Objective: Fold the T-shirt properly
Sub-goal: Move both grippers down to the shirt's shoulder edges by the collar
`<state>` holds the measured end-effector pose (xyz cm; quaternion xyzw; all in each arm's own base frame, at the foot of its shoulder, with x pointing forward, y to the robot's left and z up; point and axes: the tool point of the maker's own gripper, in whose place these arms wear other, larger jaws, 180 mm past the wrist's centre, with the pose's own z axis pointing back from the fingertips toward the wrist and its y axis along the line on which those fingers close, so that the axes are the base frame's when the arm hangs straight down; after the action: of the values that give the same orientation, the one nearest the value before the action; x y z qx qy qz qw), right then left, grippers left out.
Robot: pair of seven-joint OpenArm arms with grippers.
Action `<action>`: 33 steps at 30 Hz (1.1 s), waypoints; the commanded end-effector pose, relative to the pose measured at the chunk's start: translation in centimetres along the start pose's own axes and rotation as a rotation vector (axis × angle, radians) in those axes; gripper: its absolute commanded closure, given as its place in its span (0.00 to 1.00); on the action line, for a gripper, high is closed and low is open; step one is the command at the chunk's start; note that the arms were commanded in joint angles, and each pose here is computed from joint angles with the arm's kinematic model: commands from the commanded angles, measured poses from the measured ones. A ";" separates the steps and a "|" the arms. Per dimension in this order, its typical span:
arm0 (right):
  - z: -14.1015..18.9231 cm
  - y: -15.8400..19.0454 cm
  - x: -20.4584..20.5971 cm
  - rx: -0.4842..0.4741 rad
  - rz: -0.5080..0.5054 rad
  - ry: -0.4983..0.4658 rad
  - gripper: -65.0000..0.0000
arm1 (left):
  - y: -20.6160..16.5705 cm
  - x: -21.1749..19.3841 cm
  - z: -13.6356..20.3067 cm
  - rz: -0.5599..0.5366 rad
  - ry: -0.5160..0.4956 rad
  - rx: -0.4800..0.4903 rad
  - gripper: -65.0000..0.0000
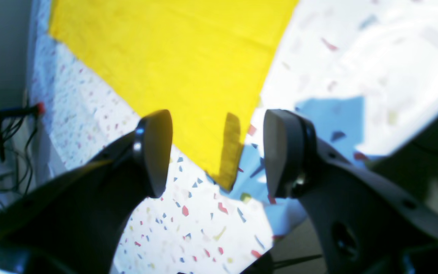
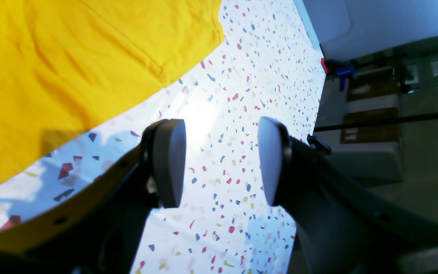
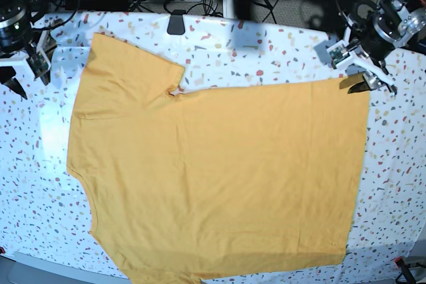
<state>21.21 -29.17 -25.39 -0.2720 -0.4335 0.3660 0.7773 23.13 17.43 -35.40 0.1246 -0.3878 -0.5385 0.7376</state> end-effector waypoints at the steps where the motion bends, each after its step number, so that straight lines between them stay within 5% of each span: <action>1: 0.1 -0.6 0.8 -0.009 -0.007 -0.031 0.53 | 1.0 0.2 0.3 -0.013 -0.014 0.019 0.43; 6: 0.1 0.2 1.3 0.038 -0.129 -0.055 0.53 | 0.9 -2.0 -0.3 -0.009 0.021 0.003 0.43; 15: 0.1 0.2 1.3 0.040 -0.136 -0.056 0.53 | 1.8 -9.0 -2.6 0.000 0.146 0.055 0.44; 27: 0.1 0.2 1.4 0.041 -0.140 -0.058 0.53 | 0.0 -7.6 -3.3 -0.006 0.076 0.004 0.44; 33: 0.2 0.6 1.3 0.054 -0.156 -0.055 0.53 | 0.7 -6.5 -4.0 -0.013 0.050 0.021 0.62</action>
<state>20.88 -28.02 -26.04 -0.2046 -0.4520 0.3165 0.8085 25.17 22.16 -41.18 0.1379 -0.3695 -0.5314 0.7497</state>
